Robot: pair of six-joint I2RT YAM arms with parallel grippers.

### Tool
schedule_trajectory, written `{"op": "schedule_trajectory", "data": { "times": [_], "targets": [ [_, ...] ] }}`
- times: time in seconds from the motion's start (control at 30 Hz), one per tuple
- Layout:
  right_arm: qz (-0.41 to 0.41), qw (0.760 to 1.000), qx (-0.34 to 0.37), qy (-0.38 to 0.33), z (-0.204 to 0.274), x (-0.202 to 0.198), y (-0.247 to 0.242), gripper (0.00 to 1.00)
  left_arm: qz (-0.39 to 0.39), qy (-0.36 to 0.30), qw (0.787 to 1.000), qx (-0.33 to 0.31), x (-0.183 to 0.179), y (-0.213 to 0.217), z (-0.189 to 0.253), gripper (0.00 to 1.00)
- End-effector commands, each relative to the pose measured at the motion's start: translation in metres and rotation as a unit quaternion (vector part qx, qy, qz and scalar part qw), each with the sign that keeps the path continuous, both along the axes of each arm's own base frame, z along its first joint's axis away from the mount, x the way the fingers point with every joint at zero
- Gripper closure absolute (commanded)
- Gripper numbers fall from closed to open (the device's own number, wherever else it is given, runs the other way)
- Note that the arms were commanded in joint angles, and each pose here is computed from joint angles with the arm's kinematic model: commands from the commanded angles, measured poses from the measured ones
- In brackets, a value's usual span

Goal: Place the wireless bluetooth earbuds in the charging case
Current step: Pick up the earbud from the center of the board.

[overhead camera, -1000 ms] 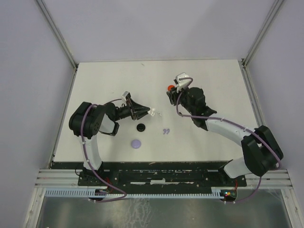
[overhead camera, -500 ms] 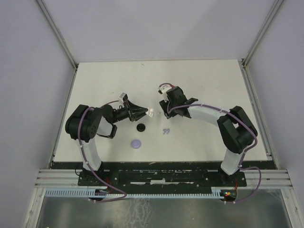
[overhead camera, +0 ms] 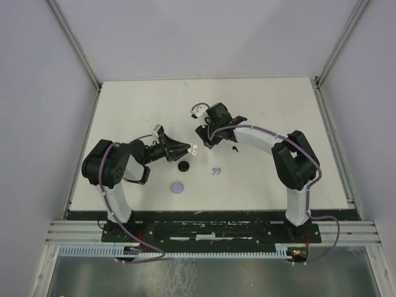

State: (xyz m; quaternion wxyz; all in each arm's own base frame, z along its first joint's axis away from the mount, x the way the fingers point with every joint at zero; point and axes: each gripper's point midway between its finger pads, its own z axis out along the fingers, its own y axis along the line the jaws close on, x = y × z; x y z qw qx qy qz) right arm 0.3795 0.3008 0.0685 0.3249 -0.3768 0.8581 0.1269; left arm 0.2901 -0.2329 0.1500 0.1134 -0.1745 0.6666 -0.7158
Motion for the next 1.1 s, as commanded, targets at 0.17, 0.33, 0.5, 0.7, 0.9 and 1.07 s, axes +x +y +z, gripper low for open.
{"op": "schedule_trajectory", "data": {
  "times": [0.17,0.33,0.5,0.7,0.9,1.07],
  "targets": [
    [0.107,0.993,-0.049,0.004,0.002,0.004,0.011,0.41,0.007,-0.134,0.991,-0.019,-0.013,0.005,0.041,0.97],
    [0.135,0.989,-0.054,0.019,-0.004,-0.002,0.013,0.41,0.006,-0.133,0.991,-0.019,-0.013,0.005,0.040,0.97],
    [0.152,0.986,-0.055,0.030,-0.011,-0.003,0.017,0.42,0.004,-0.135,0.991,-0.019,-0.013,0.004,0.041,0.97],
    [0.161,0.985,-0.053,0.032,-0.017,0.000,0.022,0.42,0.004,-0.138,0.990,-0.020,-0.014,0.004,0.043,0.97],
    [0.165,0.984,-0.058,0.037,-0.024,0.002,0.024,0.44,0.004,-0.139,0.990,-0.020,-0.013,0.005,0.044,0.97],
    [0.166,0.983,-0.066,0.040,-0.031,0.003,0.023,0.45,0.004,-0.138,0.990,-0.019,-0.013,0.005,0.042,0.97]
  ]
}}
